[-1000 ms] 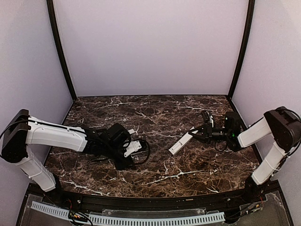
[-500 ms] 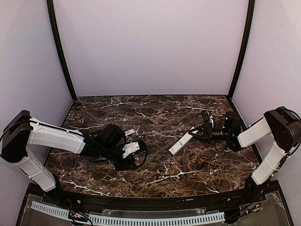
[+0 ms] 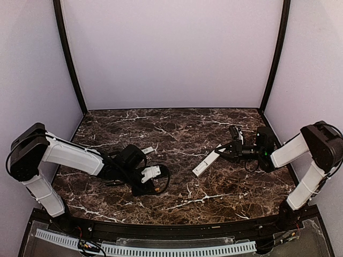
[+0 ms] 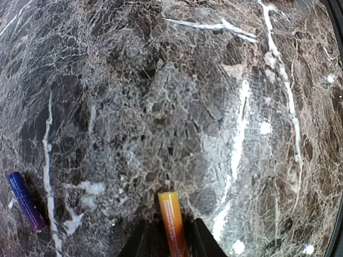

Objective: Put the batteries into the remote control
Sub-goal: Pick up the battery from the center of the board.

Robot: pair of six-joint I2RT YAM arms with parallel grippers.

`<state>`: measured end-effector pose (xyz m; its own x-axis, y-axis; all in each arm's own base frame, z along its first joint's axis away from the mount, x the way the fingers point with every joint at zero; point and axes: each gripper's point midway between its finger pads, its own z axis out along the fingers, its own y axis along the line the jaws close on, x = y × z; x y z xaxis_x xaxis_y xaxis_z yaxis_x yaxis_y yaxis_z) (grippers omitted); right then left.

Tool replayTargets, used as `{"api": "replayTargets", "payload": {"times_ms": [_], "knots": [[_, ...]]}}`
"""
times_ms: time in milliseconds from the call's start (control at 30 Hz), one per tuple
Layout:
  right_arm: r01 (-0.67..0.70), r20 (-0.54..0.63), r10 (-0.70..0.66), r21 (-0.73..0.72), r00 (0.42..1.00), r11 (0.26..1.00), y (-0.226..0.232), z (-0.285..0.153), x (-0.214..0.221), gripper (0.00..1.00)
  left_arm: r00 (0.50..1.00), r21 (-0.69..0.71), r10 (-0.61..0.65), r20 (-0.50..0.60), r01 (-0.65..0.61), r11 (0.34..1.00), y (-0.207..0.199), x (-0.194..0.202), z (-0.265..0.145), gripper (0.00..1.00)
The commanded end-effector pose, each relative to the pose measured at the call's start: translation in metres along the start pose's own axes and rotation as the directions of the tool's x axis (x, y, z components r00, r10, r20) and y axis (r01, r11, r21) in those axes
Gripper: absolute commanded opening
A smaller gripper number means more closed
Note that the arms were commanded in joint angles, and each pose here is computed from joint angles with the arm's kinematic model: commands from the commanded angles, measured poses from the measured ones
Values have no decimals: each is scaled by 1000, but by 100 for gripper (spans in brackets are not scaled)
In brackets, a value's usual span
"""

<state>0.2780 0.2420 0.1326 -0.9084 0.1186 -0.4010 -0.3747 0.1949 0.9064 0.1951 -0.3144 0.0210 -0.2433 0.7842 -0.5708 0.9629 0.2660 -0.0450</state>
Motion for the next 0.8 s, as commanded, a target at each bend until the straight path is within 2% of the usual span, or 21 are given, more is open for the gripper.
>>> {"api": "replayTargets", "payload": {"times_ms": [0, 333, 500, 600, 700, 767], "knots": [[47, -2, -47, -29, 999, 998, 7, 4, -6, 0, 998, -2, 11, -61, -11, 1000, -1, 18, -3, 25], [35, -1, -35, -21, 999, 999, 4, 3, -2, 0, 993, -53, 45, -111, -51, 997, -5, 18, -2, 16], [27, -1, -27, -17, 1000, 999, 2, 3, -2, 0, 990, -60, 58, -128, -66, 996, -5, 15, -5, 5], [17, -2, -17, -13, 1000, 1000, 1, 4, 0, 0, 998, -45, 15, -60, -17, 999, -9, -7, -15, 1], [13, -4, -13, -17, 1000, 1000, 2, 6, 2, 0, 997, -31, -39, 67, 41, 999, -11, -49, -39, 0], [14, -7, -14, -20, 1000, 1000, 3, 9, 3, 0, 989, -13, -95, 115, 97, 995, -12, -72, -52, 0]]}}
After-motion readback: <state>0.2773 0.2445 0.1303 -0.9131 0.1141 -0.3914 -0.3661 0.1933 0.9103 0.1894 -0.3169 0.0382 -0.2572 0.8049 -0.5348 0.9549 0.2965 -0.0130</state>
